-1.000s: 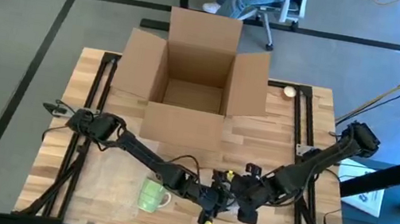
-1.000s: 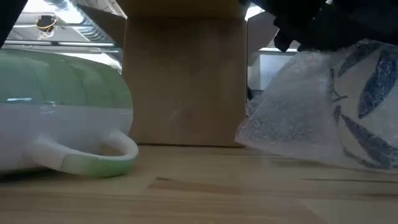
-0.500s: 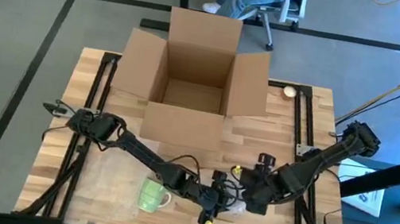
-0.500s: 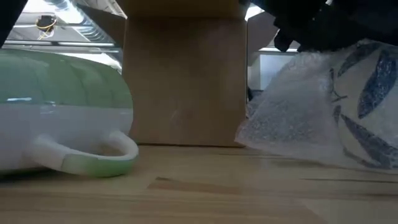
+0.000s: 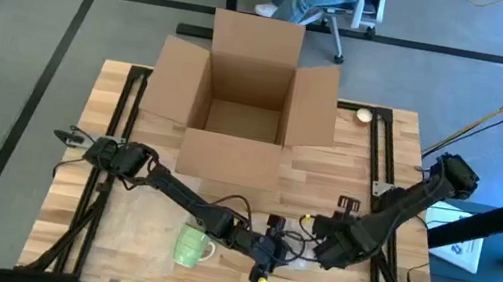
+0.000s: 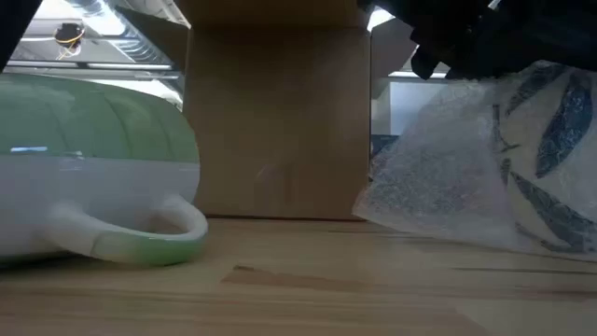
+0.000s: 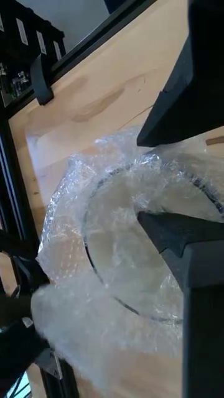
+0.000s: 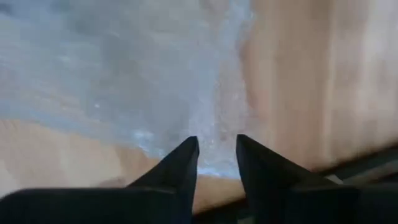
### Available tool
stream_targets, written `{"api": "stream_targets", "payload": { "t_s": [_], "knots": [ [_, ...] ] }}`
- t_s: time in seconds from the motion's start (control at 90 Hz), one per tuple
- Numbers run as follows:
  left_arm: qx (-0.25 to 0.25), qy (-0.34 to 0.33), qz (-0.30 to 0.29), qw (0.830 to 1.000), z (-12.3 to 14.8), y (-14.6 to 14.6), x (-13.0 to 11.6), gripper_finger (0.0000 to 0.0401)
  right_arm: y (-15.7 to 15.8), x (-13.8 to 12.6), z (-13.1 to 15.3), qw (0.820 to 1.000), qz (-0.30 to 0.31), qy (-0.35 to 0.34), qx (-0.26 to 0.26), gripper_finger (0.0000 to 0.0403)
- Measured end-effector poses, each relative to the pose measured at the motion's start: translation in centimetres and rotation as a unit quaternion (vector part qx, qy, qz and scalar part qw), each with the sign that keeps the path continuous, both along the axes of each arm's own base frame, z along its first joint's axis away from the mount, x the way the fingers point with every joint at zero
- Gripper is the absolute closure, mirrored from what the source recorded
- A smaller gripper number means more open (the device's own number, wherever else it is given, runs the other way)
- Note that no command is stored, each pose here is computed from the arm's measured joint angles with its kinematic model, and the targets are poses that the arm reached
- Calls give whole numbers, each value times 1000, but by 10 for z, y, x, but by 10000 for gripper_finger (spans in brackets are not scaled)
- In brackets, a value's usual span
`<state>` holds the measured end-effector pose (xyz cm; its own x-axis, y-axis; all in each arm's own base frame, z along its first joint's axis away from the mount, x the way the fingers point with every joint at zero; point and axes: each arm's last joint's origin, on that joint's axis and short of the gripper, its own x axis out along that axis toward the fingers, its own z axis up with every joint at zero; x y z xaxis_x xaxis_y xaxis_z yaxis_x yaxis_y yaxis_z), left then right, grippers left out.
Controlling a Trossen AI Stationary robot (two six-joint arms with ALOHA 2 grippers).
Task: Wrap mug
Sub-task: Wrap the blue mug with the right transparent bubble wrap
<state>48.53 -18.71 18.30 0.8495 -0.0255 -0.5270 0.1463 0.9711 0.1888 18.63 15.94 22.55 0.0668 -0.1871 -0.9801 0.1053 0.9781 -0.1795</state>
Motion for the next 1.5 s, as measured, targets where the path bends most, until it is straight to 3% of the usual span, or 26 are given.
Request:
{"api": "stream_targets", "payload": {
  "t_s": [0.189,0.356,0.767,0.967,1.144,1.244,1.4,1.5],
  "knots": [
    [0,0,0,1000,0,0,0,235,21,15,12,990,41,-136,22,394],
    [-1,0,0,1000,0,0,0,235,31,30,9,976,69,-197,54,392],
    [12,5,-9,1000,11,-6,-6,235,28,53,-19,981,64,-179,46,402],
    [51,10,11,999,38,-11,-23,235,27,53,-20,981,62,-176,44,402],
    [102,-5,11,995,43,-5,-21,235,28,54,-20,981,64,-176,45,402],
    [94,-7,22,995,32,9,-16,235,27,53,-20,982,66,-173,46,402],
    [-13,-21,7,1000,9,24,-11,235,28,54,-21,981,65,-175,47,402],
    [-25,-29,11,999,-2,26,-12,235,28,54,-21,981,65,-177,48,402]
  ]
}}
